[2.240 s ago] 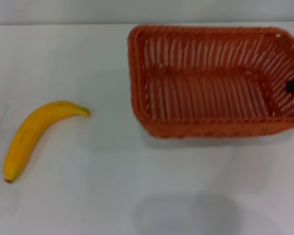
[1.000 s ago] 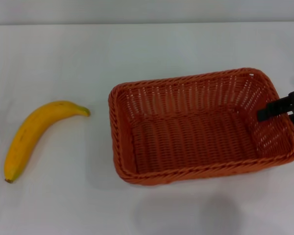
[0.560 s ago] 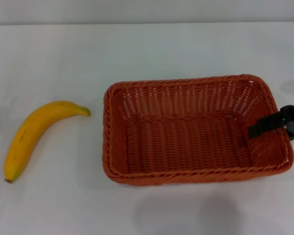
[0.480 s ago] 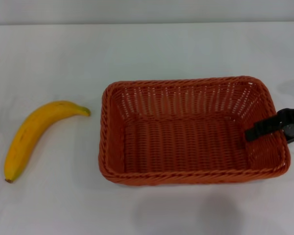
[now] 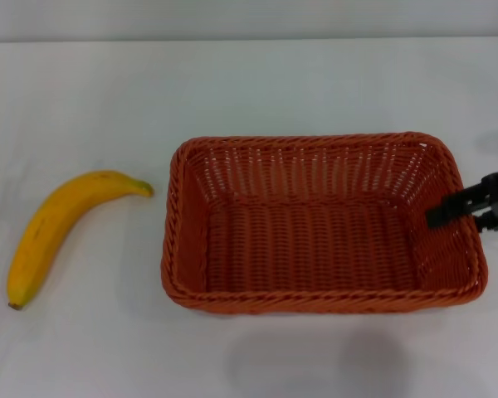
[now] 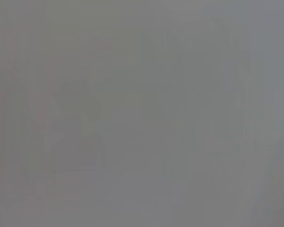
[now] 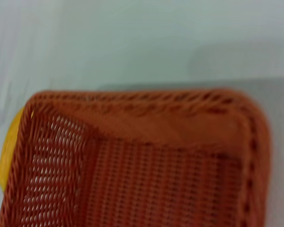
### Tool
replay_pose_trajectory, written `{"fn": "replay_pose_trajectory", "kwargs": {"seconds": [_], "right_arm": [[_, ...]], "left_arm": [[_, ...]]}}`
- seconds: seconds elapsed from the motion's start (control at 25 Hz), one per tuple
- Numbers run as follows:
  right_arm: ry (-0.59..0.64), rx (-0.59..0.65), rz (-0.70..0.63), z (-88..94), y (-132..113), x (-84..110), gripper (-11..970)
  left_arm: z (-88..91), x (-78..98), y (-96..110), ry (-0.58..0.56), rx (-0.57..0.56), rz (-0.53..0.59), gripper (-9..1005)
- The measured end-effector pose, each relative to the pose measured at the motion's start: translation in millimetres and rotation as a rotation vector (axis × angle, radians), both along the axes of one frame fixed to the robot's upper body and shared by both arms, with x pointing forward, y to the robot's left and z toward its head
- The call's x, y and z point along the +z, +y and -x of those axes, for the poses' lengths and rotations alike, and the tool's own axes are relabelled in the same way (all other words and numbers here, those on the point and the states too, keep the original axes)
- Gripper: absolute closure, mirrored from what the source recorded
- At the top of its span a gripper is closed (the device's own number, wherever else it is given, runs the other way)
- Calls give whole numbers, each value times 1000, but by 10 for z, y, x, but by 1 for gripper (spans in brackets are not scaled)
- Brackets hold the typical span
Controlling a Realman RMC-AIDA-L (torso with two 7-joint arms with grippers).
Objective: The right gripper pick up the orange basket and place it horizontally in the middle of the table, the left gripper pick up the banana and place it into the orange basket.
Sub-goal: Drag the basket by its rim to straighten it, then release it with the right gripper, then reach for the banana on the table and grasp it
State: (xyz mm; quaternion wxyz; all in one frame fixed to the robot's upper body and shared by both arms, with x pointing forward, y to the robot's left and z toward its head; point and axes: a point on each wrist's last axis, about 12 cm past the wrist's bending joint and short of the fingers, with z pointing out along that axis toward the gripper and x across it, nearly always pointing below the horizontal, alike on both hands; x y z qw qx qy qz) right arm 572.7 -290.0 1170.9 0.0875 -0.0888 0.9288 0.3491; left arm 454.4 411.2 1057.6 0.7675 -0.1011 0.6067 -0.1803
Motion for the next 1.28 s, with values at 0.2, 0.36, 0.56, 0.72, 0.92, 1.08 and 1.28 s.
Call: {"fn": "replay_pose_trajectory", "kwargs": {"seconds": [0.2, 0.36, 0.56, 0.72, 0.92, 1.08, 1.28], "right_arm": [[-76, -30, -32, -43, -189, 116, 198], [-213, -56, -87, -50, -447, 239, 198], [-465, -127, -64, -68, -779, 118, 199], [-671, -200, -15, -49, -938, -126, 199], [-885, -255, 7, 9, -1000, -306, 199], [-996, -321, 3, 29, -1001, -385, 200], [-1027, -367, -8, 13, -1014, -429, 199]], "left_arm": [[34, 55, 79, 18, -33, -8, 217], [39, 202, 225, 82, -132, 13, 222], [-134, 454, 382, 238, -304, 22, 227], [-415, 794, 425, 424, -472, 7, 232], [-722, 1094, 347, 655, -585, -75, 237], [-935, 1244, 243, 872, -671, -148, 241], [-1101, 1379, 119, 1063, -721, -236, 247]]}}
